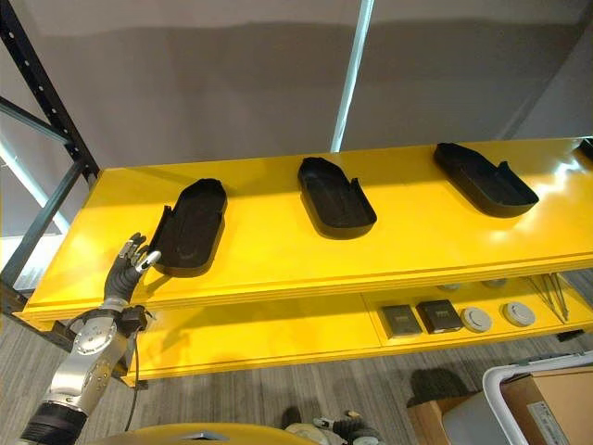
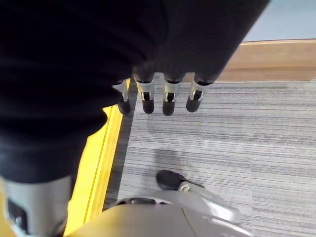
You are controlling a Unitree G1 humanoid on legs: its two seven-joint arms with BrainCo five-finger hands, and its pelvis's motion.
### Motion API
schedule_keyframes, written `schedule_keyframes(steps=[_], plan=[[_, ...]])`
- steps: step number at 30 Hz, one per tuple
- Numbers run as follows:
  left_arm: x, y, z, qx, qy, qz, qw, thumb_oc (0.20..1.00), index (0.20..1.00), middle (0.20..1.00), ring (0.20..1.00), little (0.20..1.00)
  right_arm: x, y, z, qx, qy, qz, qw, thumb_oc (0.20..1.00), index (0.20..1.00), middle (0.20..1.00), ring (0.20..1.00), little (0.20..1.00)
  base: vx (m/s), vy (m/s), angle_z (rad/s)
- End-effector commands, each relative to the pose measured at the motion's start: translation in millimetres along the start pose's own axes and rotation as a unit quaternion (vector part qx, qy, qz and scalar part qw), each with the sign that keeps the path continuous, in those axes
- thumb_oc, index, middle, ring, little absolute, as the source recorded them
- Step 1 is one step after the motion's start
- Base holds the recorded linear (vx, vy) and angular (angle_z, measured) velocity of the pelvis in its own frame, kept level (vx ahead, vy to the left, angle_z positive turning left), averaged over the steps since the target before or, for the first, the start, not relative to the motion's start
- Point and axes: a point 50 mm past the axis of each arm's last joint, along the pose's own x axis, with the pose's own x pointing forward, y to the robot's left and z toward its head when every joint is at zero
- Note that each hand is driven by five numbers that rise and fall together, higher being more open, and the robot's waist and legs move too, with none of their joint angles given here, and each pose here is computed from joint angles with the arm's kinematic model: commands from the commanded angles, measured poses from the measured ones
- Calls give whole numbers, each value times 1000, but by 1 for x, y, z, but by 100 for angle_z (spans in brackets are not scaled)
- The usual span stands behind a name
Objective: Move parts from the plastic box to the shelf.
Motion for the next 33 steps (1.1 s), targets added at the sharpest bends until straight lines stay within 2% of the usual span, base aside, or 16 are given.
schedule_keyframes(steps=[1, 8, 10, 11, 12, 13, 16, 24, 33], plan=[[13, -7, 38, -18, -91, -23, 995, 1000, 1000, 1000, 1000, 1000, 1, 12, 1, -40, 10, 22, 999, 1000, 1000, 1000, 1000, 1000, 16, -3, -4], [10, -5, 36, -26, -87, -20, 996, 1000, 1000, 1000, 1000, 1000, 1, 11, 0, -42, 14, 21, 999, 1000, 1000, 1000, 1000, 1000, 0, 0, 0], [8, -6, 38, -28, -94, -22, 995, 1000, 1000, 1000, 1000, 1000, 1, 13, 1, -40, 12, 24, 999, 1000, 1000, 1000, 1000, 1000, 0, 0, 0], [2, -8, 50, -16, -125, -33, 991, 1000, 1000, 1000, 1000, 1000, 1, 16, 7, -32, -1, 26, 999, 1000, 1000, 1000, 1000, 1000, 0, 0, 0], [2, -8, 50, -16, -125, -32, 992, 354, 354, 354, 354, 354, 1, 16, 7, -32, -1, 26, 999, 1000, 1000, 1000, 1000, 1000, 0, 0, 0], [-2, -9, 55, -3, -138, -48, 989, 200, 200, 200, 200, 200, 1, 16, 10, -26, -7, 25, 999, 1000, 1000, 1000, 1000, 1000, 0, 0, 0], [-17, -7, 69, 21, -172, -83, 981, 200, 200, 200, 200, 200, 1, 17, 14, -21, -17, 25, 999, 1000, 1000, 1000, 1000, 1000, 0, 0, 0], [-37, -16, 81, -40, -186, -143, 971, 200, 200, 200, 200, 200, 1, 18, 16, -43, -20, 28, 999, 1000, 1000, 1000, 1000, 1000, 0, 1, 4], [-29, -31, 63, -39, -140, -168, 975, 200, 200, 200, 200, 200, 3, 14, 33, -40, -46, 20, 998, 1000, 1000, 1000, 1000, 1000, -21, -1, 1]])
